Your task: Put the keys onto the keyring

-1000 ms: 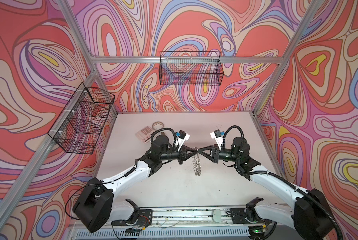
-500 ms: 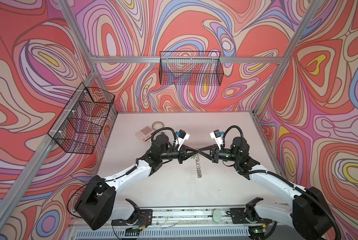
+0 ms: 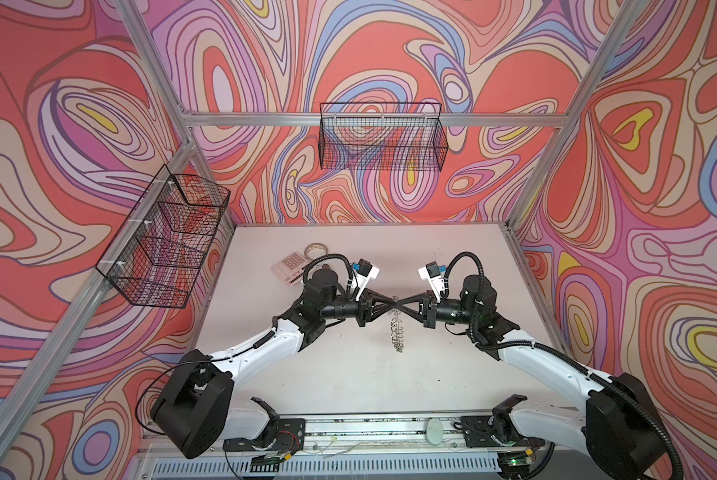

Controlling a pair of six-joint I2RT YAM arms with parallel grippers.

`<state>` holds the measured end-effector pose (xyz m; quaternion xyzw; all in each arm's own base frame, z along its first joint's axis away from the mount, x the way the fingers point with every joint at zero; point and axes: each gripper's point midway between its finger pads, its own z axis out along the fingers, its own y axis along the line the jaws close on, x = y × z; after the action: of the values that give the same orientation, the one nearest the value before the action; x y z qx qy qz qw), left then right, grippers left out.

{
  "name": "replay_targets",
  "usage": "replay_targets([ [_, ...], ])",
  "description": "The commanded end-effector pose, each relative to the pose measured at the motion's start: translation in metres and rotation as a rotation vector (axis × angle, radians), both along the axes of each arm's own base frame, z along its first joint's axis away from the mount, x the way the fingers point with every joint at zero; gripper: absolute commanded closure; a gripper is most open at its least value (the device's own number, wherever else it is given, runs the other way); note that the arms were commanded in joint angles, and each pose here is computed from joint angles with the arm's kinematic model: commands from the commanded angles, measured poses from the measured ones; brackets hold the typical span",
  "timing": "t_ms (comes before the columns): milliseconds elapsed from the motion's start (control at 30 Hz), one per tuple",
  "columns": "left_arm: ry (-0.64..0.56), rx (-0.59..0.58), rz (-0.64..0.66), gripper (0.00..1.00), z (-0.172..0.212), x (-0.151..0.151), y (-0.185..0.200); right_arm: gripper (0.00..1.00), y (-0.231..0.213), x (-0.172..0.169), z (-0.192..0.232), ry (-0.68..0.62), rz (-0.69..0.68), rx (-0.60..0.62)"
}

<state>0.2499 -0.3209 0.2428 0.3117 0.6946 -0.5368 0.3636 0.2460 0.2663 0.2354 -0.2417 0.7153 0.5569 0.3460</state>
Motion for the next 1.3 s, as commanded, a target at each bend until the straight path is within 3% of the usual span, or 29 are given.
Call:
replay_targets([
  [0, -0.074, -0.028, 0.039, 0.66, 0.028, 0.003, 0.007, 1.00, 0.001, 0.002, 0.014, -0.057, -0.020, 0.000],
  [200, -0.070, -0.072, 0.120, 0.39, 0.044, 0.009, 0.027, 1.00, -0.003, 0.009, 0.023, -0.098, -0.070, -0.007],
  [267, -0.056, -0.083, 0.169, 0.19, 0.047, 0.015, 0.036, 1.00, -0.006, 0.013, 0.023, -0.106, -0.106, -0.024],
  [300, -0.046, -0.084, 0.203, 0.01, 0.047, 0.019, 0.041, 1.00, -0.007, 0.016, 0.023, -0.111, -0.123, -0.033],
  [433, -0.007, -0.077, 0.332, 0.00, 0.044, 0.031, 0.062, 1.00, -0.013, 0.022, 0.027, -0.129, -0.182, -0.048],
  [600, 0.072, -0.105, 0.399, 0.00, 0.042, 0.038, 0.079, 1.00, -0.020, 0.029, 0.031, -0.159, -0.246, -0.063],
  [900, 0.164, -0.169, 0.357, 0.00, 0.041, 0.042, 0.084, 1.00, -0.047, 0.054, 0.038, -0.220, -0.461, -0.145],
  [1133, 0.402, -0.136, 0.368, 0.00, 0.018, 0.059, 0.082, 1.00, -0.060, 0.064, 0.043, -0.248, -0.557, -0.167],
  [1267, 0.461, -0.153, 0.337, 0.00, 0.013, 0.063, 0.077, 1.00, -0.066, 0.069, 0.047, -0.269, -0.599, -0.185],
])
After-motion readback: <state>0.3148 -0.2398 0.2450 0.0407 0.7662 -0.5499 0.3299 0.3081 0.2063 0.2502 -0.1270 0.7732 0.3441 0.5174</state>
